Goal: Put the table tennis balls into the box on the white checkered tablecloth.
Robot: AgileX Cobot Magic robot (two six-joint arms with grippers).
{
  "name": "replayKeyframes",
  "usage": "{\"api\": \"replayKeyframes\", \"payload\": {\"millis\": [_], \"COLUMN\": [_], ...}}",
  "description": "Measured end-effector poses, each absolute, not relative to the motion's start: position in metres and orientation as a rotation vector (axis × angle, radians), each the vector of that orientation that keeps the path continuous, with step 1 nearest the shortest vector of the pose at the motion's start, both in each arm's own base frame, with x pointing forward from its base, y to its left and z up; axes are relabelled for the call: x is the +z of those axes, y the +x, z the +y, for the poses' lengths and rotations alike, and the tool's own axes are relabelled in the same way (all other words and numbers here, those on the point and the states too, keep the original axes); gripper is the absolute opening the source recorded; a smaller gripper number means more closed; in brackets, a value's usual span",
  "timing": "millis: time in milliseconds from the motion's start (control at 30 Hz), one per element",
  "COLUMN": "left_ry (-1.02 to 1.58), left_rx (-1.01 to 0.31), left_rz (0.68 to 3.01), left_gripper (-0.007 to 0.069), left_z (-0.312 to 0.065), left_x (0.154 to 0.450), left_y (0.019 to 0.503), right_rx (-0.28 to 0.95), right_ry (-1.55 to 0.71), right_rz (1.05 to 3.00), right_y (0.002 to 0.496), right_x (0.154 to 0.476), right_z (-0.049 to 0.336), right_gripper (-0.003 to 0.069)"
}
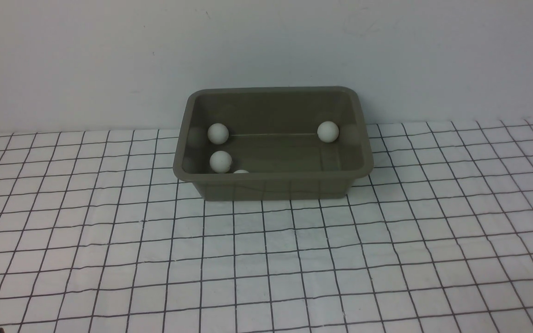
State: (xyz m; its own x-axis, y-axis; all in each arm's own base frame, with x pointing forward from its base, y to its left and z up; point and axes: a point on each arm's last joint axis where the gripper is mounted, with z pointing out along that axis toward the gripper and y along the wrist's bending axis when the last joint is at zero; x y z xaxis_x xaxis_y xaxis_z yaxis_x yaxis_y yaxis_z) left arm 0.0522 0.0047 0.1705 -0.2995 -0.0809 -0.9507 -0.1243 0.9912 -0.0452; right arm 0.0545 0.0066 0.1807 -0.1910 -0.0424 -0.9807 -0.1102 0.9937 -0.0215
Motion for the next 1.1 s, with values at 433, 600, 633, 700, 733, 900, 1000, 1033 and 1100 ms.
{"api": "replayKeyframes", "payload": {"millis": [433,600,633,700,733,900,1000,1033,1100], "left_ry": [-0.148,-0.148,-0.148,-0.148,-0.148,-0.148,-0.148,-0.148,-0.148], "left_rx": [0.043,0.043,0.043,0.043,0.043,0.043,0.043,0.043,0.043], "left_rz": [1.877,1.877,1.877,1.877,1.877,1.877,1.877,1.877,1.877], "left_gripper": [0.0405,0.0405,0.0405,0.0405,0.0405,0.0405,0.0405,0.0405,0.0405], "left_z": [0.0047,0.0047,0.0047,0.0047,0.0047,0.0047,0.0047,0.0047,0.0047], "left_x": [0.1705,0.1705,0.1705,0.1705,0.1705,0.1705,0.1705,0.1705,0.1705], "left_y": [0.0522,0.0522,0.0522,0.0522,0.0522,0.0522,0.0522,0.0522,0.0522], "right_rx": [-0.014,-0.020,-0.020,-0.020,-0.020,-0.020,-0.020,-0.020,-0.020], "right_ry": [-0.022,-0.014,-0.014,-0.014,-0.014,-0.014,-0.014,-0.014,-0.014], "right_rz": [1.766,1.767,1.767,1.767,1.767,1.767,1.767,1.767,1.767], "right_y": [0.0549,0.0549,0.0549,0.0549,0.0549,0.0549,0.0549,0.0549,0.0549], "right_x": [0.1807,0.1807,0.1807,0.1807,0.1807,0.1807,0.1807,0.1807,0.1807], "right_z": [0.0009,0.0005,0.0005,0.0005,0.0005,0.0005,0.0005,0.0005,0.0005], "right_gripper": [0.0547,0.0547,0.0547,0.0547,0.0547,0.0547,0.0547,0.0547,0.0547]}}
